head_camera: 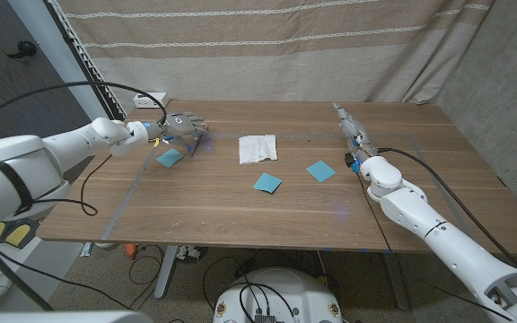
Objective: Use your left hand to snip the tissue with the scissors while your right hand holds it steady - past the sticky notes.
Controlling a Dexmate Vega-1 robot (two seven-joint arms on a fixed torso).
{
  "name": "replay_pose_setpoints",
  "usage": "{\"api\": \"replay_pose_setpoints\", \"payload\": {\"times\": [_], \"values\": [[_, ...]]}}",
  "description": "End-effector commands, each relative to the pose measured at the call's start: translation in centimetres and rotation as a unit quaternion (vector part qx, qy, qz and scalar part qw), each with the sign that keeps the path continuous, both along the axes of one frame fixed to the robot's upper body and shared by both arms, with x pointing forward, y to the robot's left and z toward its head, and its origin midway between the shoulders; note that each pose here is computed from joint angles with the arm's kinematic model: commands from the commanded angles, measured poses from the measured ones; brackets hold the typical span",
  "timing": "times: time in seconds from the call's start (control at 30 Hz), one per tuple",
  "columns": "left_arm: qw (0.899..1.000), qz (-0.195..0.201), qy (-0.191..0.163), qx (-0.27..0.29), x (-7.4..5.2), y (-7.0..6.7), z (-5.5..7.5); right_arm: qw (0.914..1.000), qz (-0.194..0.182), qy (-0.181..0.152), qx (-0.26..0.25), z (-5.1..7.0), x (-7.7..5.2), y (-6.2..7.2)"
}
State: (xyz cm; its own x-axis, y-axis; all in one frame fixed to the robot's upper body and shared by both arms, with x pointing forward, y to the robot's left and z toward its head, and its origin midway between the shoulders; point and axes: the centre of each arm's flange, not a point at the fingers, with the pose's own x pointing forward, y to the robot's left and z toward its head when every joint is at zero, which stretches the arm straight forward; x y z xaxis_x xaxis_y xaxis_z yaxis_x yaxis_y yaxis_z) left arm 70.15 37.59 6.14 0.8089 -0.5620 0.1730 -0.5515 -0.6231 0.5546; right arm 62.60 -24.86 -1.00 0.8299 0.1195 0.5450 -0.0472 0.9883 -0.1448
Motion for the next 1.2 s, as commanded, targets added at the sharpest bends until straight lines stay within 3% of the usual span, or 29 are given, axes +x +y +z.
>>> {"api": "replay_pose_setpoints", "payload": {"times": [0.03, 1.2], "values": [[1.0, 0.003, 0.006, -0.001, 0.5, 0.0, -0.4, 1.0, -0.001, 0.002, -0.001, 0.0, 0.2, 0.1], [0.999, -0.016, 0.007, -0.041, 1.1, -1.4, -2.8, 1.0, -0.002, 0.002, -0.002, -0.1, -0.3, 0.0]]}}
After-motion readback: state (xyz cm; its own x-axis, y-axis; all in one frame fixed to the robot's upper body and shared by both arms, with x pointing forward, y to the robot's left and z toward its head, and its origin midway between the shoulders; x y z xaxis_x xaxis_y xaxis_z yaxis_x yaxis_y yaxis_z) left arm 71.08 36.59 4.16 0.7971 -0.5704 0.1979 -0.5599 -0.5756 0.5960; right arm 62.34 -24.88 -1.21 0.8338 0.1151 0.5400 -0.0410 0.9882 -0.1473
